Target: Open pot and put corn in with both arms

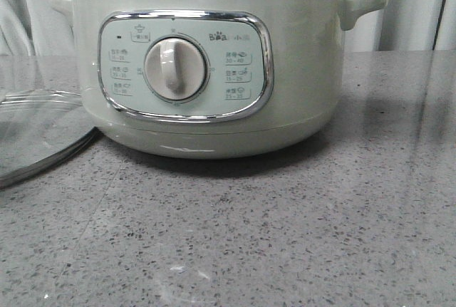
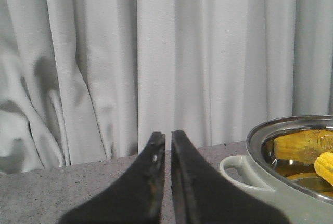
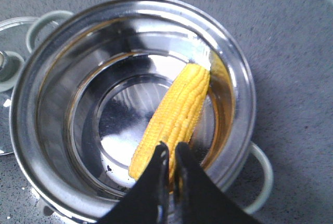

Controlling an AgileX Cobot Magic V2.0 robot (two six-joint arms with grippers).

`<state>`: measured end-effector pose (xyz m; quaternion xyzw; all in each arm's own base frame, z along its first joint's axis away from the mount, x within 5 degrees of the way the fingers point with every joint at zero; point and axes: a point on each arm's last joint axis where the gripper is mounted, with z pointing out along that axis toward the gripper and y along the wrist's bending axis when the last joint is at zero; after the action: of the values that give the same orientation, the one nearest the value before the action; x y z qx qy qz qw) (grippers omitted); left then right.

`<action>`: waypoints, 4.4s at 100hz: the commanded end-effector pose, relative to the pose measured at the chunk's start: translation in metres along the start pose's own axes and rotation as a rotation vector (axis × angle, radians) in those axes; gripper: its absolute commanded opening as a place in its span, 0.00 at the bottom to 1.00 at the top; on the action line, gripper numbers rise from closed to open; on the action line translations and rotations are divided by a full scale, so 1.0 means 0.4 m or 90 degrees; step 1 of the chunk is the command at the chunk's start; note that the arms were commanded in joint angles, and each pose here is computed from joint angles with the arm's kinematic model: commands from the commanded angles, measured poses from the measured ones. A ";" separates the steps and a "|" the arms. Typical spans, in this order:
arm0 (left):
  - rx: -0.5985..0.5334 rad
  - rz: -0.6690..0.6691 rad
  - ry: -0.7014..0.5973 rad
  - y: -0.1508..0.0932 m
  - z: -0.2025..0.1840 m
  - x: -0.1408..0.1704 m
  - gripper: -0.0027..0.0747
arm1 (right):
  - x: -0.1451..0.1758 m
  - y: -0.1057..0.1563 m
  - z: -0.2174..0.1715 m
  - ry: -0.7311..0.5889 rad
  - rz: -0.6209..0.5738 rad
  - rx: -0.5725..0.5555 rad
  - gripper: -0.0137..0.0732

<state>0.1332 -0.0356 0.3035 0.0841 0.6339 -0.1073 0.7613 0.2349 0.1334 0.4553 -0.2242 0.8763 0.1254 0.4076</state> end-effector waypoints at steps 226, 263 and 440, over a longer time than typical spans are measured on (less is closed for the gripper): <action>-0.156 -0.078 0.013 0.030 -0.252 0.183 0.01 | 0.615 -0.026 -0.218 -0.448 -0.120 0.094 0.07; -0.170 -0.074 0.219 0.030 -0.267 0.260 0.01 | 0.615 -0.026 -0.218 -0.447 -0.120 0.094 0.07; -0.170 -0.074 0.218 0.030 -0.267 0.259 0.01 | 0.859 -0.099 -0.018 -0.416 0.124 0.360 0.07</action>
<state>0.0536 -0.0017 0.1839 -0.0363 0.7832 -0.0479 0.6188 0.0560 -0.0036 0.2005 0.0295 0.7137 -0.0142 0.6997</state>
